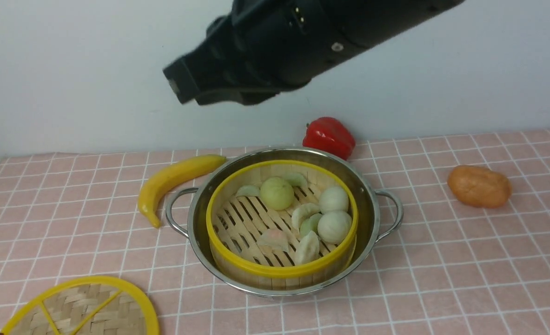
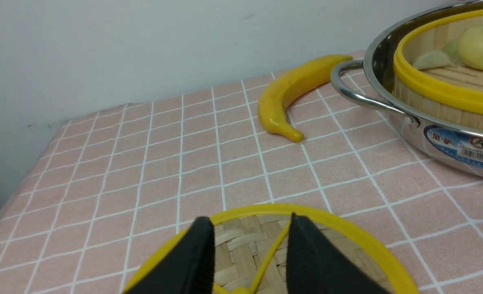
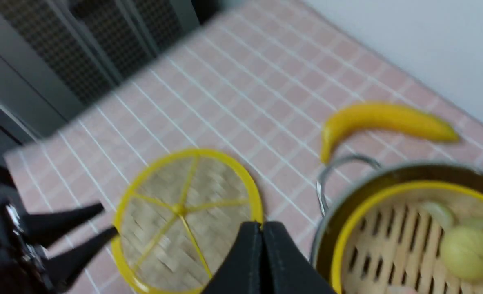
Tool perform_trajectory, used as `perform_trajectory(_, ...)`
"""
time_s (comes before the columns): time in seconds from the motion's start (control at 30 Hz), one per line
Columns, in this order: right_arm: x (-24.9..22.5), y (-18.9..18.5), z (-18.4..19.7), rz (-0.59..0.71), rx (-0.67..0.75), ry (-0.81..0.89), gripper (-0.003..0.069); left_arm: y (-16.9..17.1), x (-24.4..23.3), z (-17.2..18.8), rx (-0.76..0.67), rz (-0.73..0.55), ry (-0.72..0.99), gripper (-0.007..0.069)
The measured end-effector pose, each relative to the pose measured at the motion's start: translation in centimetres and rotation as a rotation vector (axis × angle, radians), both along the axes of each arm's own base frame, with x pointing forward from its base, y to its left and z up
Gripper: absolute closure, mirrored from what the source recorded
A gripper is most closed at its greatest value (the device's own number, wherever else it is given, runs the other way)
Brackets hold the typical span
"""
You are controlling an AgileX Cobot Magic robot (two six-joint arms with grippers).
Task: Place the steamer in the pot on the pink tablecloth, and put the lid on the steamer.
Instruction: 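Grasp the bamboo steamer lid lying on the table by its centre knob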
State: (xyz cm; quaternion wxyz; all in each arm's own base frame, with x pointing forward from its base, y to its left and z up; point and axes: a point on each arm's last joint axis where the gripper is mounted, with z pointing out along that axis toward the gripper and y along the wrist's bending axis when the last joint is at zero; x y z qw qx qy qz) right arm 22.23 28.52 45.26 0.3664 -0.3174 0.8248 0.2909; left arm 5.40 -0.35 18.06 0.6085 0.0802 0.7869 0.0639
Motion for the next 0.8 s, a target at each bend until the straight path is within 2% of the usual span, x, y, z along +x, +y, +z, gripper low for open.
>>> perform_trajectory(0.07, 0.0, -0.2, -0.2, 0.023, -0.046, -0.038, 0.0666, 0.0, 0.0, 0.0, 0.0, 0.0, 0.0, 0.0382)
perform_trajectory(0.17, -0.6, -2.0, -2.8, 0.06, -0.229, -0.092, 0.0662, 0.0, 0.0, 0.0, 0.0, 0.0, 0.0, 0.0382)
perform_trajectory(0.23, -1.1, -2.9, -4.0, 0.062, -0.279, -0.098, 0.0661, 0.0, 0.0, 0.0, 0.0, 0.0, 0.0, 0.0382)
perform_trajectory(0.3, -3.0, -6.9, -7.4, 0.03, -0.331, -0.099, 0.0657, 0.0, 0.0, 0.0, 0.0, 0.0, 0.0, 0.0382)
perform_trajectory(0.37, -4.2, -11.3, -10.2, -0.066, -0.309, -0.097, 0.0655, 0.0, 0.0, 0.0, 0.0, 0.0, 0.0, 0.0382)
perform_trajectory(0.43, -4.8, -13.7, -11.6, -0.135, -0.281, -0.101, 0.0654, 0.0, 0.0, 0.0, 0.0, 0.0, 0.0, 0.0382)
perform_trajectory(0.5, -7.0, -19.8, -15.9, -0.371, -0.16, -0.159, 0.0648, 0.0, 0.0, 0.0, 0.0, 0.0, 0.0, 0.0382)
perform_trajectory(0.57, -8.4, -22.8, -18.1, -0.527, -0.077, -0.214, 0.0641, 0.0, 0.0, 0.0, 0.0, 0.0, 0.0, 0.0382)
perform_trajectory(0.6, -9.3, -23.9, -19.2, -0.593, -0.036, -0.252, 0.0638, 0.0, 0.0, 0.0, 0.0, 0.0, 0.0, 0.0382)
perform_trajectory(0.63, -9.4, -24.1, -19.4, -0.604, -0.027, -0.261, 0.0636, 0.0, 0.0, 0.0, 0.0, 0.0, 0.0, 0.0382)
perform_trajectory(0.67, -10.8, -25.4, -20.3, -0.677, 0.037, -0.343, 0.063, 0.0, 0.0, 0.0, 0.0, 0.0, 0.0, 0.0382)
perform_trajectory(0.8, -13.8, -27.2, -23.3, -0.795, 0.099, -0.466, 0.0612, 0.0, 0.0, 0.0, 0.0, 0.0, 0.0, 0.0382)
